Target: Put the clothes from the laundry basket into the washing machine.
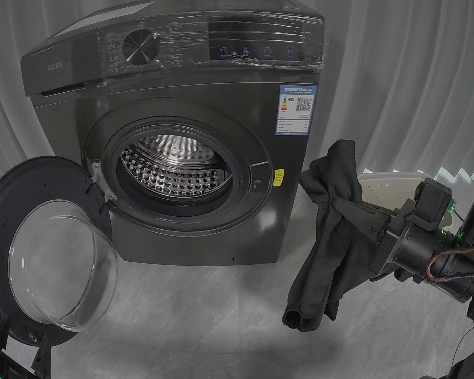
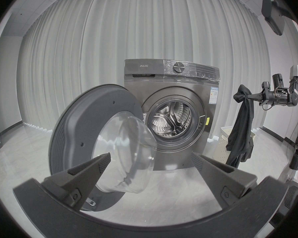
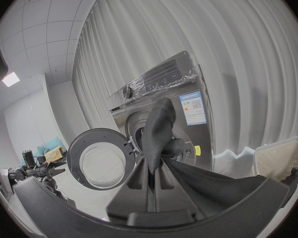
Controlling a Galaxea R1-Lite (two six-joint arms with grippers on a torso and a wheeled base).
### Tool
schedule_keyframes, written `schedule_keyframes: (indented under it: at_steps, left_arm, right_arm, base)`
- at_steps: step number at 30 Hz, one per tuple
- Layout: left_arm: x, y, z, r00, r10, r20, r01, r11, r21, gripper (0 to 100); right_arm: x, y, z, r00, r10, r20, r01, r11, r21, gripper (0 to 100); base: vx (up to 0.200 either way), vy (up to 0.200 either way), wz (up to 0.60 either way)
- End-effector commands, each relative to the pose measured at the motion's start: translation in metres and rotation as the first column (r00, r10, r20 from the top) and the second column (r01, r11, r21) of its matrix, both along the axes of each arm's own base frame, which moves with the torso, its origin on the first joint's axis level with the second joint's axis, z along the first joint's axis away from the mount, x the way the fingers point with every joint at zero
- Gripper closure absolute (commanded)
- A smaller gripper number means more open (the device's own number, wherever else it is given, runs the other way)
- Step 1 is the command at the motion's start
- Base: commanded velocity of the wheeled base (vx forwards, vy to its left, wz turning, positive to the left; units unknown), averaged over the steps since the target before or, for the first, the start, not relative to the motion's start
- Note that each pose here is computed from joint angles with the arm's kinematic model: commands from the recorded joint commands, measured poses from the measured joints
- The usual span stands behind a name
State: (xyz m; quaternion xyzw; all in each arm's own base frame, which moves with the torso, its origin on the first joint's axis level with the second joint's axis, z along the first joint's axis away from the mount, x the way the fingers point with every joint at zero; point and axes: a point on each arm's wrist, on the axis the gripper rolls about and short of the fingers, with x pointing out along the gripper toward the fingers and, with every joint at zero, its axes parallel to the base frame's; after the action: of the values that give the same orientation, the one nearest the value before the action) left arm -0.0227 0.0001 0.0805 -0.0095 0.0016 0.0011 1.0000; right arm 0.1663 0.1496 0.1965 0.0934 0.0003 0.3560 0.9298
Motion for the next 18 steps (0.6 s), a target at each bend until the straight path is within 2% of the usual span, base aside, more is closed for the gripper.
schedule_keyframes:
  at_steps: [1, 2, 12, 18]
  left_arm:
    - [0.000, 0.000, -0.005, 1.000, 0.002, 0.003, -0.002, 1.000, 0.001, 0]
    - [0.000, 0.000, -0.005, 1.000, 0.002, 0.003, -0.002, 1.000, 0.001, 0]
    - [0.000, 0.000, -0.005, 1.000, 0.002, 0.003, -0.002, 1.000, 0.001, 0]
    - [0.000, 0.000, -0.005, 1.000, 0.002, 0.003, -0.002, 1.000, -0.001, 0]
  right_arm:
    - [0.001, 0.002, -0.001, 1.000, 0.005, -0.003, -0.005, 1.000, -0.003, 100]
    - [0.001, 0.002, -0.001, 1.000, 0.005, -0.003, -0.005, 1.000, -0.003, 100]
    - [-0.012, 0.013, 0.009, 0.993, 0.092, 0.079, -0.097, 0.993, 0.065, 100]
    - [-0.002, 0.012, 0.013, 0.995, 0.047, 0.092, -0.054, 0.995, 0.079, 100]
  base:
    - [0.000, 0.200, 0.00]
    - [0.000, 0.200, 0.00]
    - [0.000, 0.000, 0.00]
    - [0.000, 0.000, 0.00]
